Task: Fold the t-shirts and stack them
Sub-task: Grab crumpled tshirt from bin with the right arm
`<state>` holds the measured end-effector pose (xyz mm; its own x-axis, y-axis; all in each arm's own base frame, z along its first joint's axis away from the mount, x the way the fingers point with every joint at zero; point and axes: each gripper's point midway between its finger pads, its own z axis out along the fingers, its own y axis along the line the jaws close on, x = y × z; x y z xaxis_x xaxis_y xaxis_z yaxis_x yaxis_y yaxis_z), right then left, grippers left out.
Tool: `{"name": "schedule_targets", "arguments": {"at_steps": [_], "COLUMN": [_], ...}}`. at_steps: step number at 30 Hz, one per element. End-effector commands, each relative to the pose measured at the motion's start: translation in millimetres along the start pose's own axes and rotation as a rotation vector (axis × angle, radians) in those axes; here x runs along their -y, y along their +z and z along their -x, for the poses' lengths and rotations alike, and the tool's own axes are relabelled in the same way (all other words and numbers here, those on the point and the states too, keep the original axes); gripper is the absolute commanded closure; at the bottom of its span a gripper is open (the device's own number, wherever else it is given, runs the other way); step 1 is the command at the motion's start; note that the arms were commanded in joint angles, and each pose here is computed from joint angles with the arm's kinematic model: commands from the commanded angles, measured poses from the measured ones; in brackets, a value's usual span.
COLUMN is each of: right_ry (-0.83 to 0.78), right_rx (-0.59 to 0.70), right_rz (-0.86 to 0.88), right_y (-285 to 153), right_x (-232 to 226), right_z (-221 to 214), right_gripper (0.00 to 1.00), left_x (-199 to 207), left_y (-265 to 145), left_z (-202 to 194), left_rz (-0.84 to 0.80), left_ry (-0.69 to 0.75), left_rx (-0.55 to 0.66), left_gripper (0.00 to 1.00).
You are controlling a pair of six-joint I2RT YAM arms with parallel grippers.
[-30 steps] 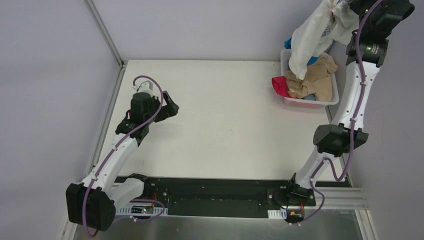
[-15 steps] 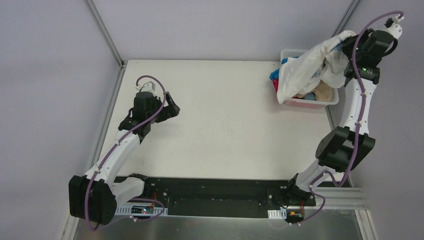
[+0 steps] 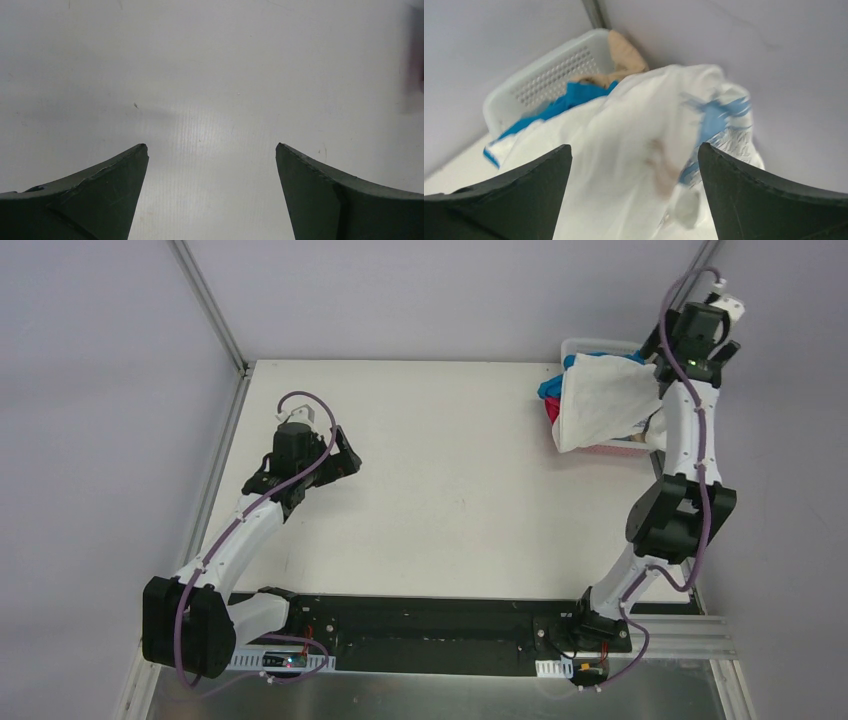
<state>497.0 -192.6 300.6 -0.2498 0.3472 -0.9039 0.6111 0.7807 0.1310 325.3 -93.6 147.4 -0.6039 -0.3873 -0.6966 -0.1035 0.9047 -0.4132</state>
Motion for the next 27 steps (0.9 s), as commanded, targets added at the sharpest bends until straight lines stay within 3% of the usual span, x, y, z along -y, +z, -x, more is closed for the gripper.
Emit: {"name": "schedule_targets", "arguments": {"at_steps": [1, 5, 9, 13, 23, 27], "right_ry": [-0.278, -0.302, -0.176, -0.225, -0.404, -0.442], "right_rx": [0.088, 0.013, -0.187, -0.323, -0.342, -0.366], "right_rz": [-0.104, -0.13, 0.051, 0.185, -0.007, -0.044], "right_y": [-87.5, -121.7, -138.0, -147.7, -102.8, -89.7], "right_x": [-27.0, -39.2, -65.1, -89.9, -84.8, -85.1], "right_z": [19.1, -27.2, -101.6, -157.0, -193.2, -203.9], "right_gripper": [0.0, 0.0, 0.0, 0.0, 0.01, 0.07], "left_x": [12.4, 10.0, 10.9, 9.9, 5.5, 4.5], "left_y": [-3.7, -3.2, -3.8, -7.2, -11.1, -10.4], "left_z": [12.2, 7.8, 4.5, 2.8, 1.4, 2.0], "left_rz": [-0.048, -0.044, -0.054, -0.059, -0.049, -0.041], "left_ry": [0.003, -0.01, -0.011, -0.003, 0.0, -0.005], "left_rx": [0.034, 0.027, 0.018, 0.024, 0.04, 0.043], "left_gripper": [0.0, 0.0, 0.0, 0.0, 0.0, 0.0]}}
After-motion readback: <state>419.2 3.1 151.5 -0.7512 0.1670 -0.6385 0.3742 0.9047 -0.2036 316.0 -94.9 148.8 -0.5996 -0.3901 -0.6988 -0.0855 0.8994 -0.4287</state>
